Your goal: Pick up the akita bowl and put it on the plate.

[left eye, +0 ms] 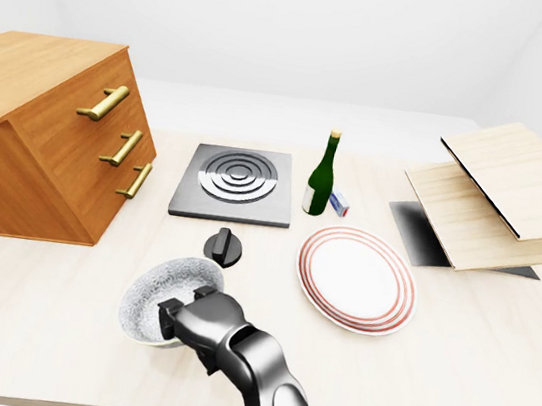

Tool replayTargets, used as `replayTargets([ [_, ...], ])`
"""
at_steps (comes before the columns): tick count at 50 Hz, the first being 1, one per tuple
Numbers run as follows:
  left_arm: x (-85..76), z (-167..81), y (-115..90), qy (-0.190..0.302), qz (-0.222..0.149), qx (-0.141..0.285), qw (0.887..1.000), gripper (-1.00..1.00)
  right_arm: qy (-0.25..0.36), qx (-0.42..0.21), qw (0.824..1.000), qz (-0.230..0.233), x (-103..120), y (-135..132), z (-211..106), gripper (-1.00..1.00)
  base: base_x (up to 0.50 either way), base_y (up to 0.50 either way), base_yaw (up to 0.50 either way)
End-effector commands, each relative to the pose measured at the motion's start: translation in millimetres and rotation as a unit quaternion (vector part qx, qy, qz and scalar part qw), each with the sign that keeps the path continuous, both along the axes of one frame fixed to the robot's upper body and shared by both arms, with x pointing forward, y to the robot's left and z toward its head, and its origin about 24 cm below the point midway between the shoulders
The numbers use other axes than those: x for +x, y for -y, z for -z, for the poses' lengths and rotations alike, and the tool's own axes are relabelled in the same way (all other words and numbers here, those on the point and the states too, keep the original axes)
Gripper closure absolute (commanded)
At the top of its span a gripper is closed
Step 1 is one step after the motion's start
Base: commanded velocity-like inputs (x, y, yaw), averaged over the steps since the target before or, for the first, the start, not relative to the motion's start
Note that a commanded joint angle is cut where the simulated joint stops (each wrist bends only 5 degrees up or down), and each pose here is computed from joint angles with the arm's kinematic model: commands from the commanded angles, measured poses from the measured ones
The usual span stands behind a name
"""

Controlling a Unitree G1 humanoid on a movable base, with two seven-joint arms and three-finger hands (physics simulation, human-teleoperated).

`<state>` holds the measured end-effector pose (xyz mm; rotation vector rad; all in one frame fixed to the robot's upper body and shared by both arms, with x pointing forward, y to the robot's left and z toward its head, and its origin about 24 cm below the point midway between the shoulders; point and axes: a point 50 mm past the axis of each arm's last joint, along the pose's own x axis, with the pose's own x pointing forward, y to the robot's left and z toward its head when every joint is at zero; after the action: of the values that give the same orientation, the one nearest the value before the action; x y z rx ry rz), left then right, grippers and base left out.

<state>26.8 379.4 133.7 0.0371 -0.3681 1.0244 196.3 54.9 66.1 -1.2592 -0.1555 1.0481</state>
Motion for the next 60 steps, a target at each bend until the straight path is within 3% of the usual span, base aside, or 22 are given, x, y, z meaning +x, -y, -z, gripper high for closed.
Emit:
replayTargets([
  [1,0.1,0.0,0.0,0.0,0.0,0.0,1.0,-1.0,0.028,0.01,1.0,0.004,-0.9,2.8,-11.9,1.0,0.0,0.0,0.0],
  [37,0.0,-0.3,0.1,0.0,0.0,0.001,1.0,-1.0,0.142,0.098,0.984,0.054,-4.9,28.3,-76.5,1.0,0.0,0.0,0.0],
  [60,-0.5,-0.4,-0.1,0.001,-0.003,0.0,1.0,-1.0,0.144,0.111,0.977,0.112,31.6,53.8,-84.0,1.0,0.0,0.0,0.0],
])
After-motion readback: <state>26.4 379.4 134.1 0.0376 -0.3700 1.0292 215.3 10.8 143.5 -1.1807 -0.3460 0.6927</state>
